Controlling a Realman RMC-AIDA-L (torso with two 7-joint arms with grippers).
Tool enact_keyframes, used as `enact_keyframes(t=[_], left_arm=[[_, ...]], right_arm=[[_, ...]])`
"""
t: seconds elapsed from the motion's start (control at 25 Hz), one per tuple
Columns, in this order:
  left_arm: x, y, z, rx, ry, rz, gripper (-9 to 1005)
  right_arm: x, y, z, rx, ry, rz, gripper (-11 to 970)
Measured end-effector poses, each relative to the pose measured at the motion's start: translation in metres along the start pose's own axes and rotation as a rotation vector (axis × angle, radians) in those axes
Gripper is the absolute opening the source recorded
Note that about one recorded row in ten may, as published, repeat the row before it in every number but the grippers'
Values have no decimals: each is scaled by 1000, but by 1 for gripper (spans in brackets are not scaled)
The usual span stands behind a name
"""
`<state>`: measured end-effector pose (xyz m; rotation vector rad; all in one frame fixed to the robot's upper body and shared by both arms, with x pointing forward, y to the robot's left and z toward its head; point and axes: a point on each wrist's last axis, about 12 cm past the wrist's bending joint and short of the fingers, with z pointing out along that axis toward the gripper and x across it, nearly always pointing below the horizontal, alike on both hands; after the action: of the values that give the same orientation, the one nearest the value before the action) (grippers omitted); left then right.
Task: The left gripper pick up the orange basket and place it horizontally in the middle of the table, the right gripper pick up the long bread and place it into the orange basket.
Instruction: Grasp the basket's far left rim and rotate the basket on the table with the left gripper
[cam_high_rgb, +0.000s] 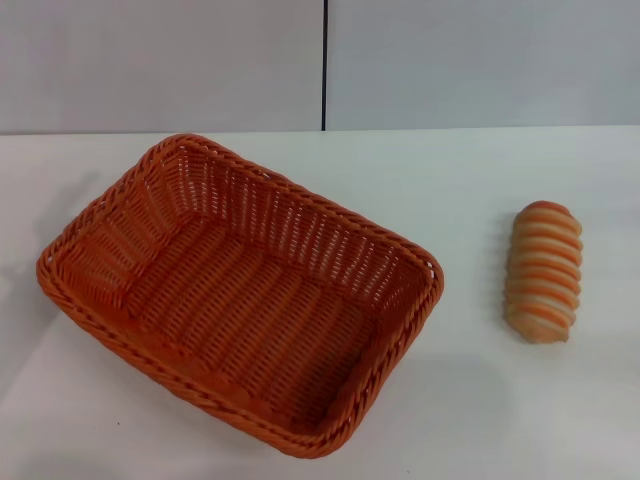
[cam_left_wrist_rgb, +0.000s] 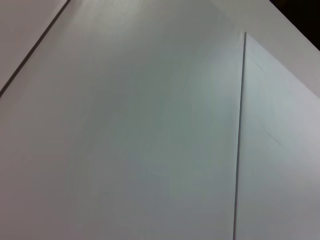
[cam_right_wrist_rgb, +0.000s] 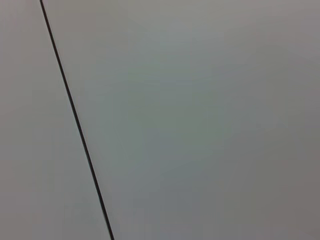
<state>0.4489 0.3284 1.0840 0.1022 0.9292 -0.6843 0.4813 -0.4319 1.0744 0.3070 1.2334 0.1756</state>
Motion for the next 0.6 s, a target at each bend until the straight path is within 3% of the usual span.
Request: enact_keyframes(t=[0.4, 0.6], left_arm=[[-1, 2, 2, 4, -2, -1, 636], [-5, 12, 11, 17, 15, -9, 632]], right_arm=[[2, 1, -2, 6, -3, 3, 627], [3, 2, -1, 14, -6, 11, 627]])
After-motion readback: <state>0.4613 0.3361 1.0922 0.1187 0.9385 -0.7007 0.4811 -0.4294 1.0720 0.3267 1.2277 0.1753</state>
